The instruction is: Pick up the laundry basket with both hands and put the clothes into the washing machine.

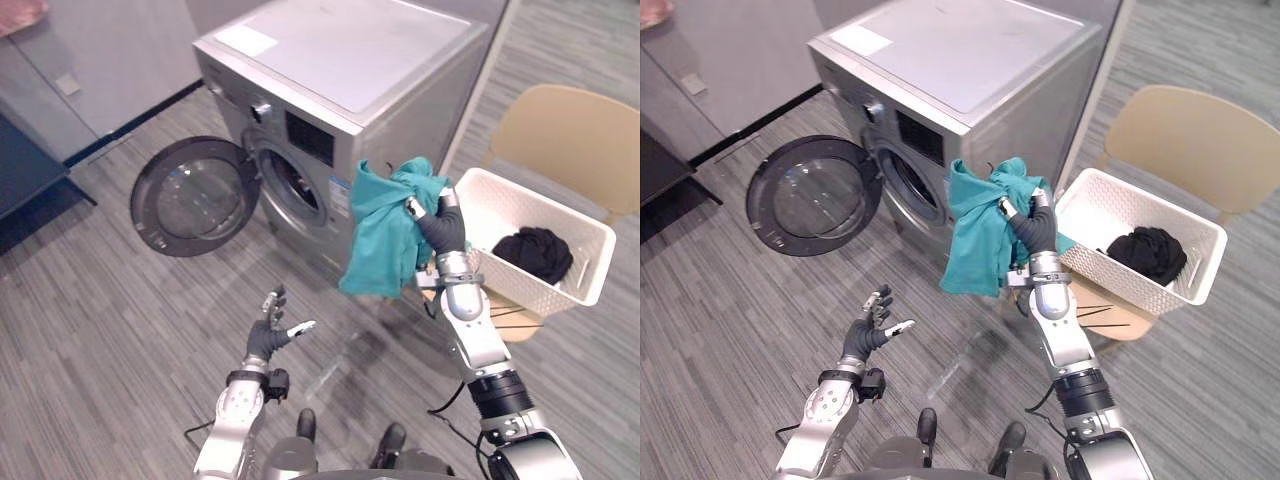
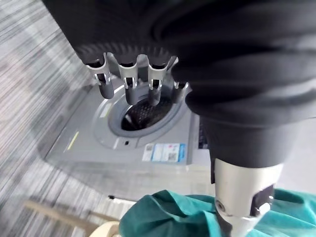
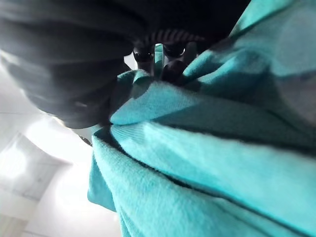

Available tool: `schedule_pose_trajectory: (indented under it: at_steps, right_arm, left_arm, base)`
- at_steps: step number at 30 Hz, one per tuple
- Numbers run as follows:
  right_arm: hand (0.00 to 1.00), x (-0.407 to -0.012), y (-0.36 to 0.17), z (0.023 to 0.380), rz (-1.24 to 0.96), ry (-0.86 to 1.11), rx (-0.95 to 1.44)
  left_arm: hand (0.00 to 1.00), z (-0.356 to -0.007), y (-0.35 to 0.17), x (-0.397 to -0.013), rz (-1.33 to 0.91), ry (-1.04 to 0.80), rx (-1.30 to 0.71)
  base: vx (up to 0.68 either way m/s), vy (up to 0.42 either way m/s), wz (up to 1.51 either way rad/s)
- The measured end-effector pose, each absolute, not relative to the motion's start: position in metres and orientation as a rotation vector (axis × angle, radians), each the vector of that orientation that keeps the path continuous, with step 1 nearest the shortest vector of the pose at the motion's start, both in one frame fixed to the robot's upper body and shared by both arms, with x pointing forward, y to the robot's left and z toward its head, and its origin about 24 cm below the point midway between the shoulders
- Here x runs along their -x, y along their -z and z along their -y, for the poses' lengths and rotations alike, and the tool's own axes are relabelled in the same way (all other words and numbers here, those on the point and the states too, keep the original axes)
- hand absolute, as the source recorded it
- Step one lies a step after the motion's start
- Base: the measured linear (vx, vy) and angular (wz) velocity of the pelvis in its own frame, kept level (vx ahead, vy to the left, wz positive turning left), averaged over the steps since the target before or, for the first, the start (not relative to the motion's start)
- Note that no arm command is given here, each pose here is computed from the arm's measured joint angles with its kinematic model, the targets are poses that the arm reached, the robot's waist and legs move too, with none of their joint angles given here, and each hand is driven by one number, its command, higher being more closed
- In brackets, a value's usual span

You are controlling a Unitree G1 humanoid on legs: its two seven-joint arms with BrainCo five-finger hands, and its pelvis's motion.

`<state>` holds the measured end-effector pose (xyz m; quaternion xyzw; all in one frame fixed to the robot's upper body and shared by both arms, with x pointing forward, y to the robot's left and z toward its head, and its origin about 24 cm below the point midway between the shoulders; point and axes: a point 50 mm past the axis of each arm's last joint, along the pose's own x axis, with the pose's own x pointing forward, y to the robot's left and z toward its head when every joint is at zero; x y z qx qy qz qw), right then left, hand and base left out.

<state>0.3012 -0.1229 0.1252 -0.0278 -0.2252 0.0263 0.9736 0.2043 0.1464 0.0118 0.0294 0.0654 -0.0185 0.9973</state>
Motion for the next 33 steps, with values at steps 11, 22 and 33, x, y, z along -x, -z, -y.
schedule_pose_trajectory:
  at_steps: [11, 22, 33]
  right_arm:
    - [1.00, -0.291, -0.113, 0.054, 0.394, -0.365, -0.020]
    - [0.00, -0.276, -0.113, 0.014, 0.318, -0.596, -0.230]
    - [0.00, -0.261, -0.120, 0.025, 0.446, -0.557, -0.034]
  left_arm:
    - [0.00, -0.101, -0.043, -0.235, 0.050, 0.237, -0.168]
    - [1.00, -0.089, -0.045, -0.261, 0.086, 0.244, -0.273]
    - [1.00, -0.099, -0.036, -0.254, 0.059, 0.161, -0.230]
  base:
    - [-0.02, 0.034, 0.01]
    - [-0.01, -0.027, -0.07]
    - [0.01, -0.011, -0.07]
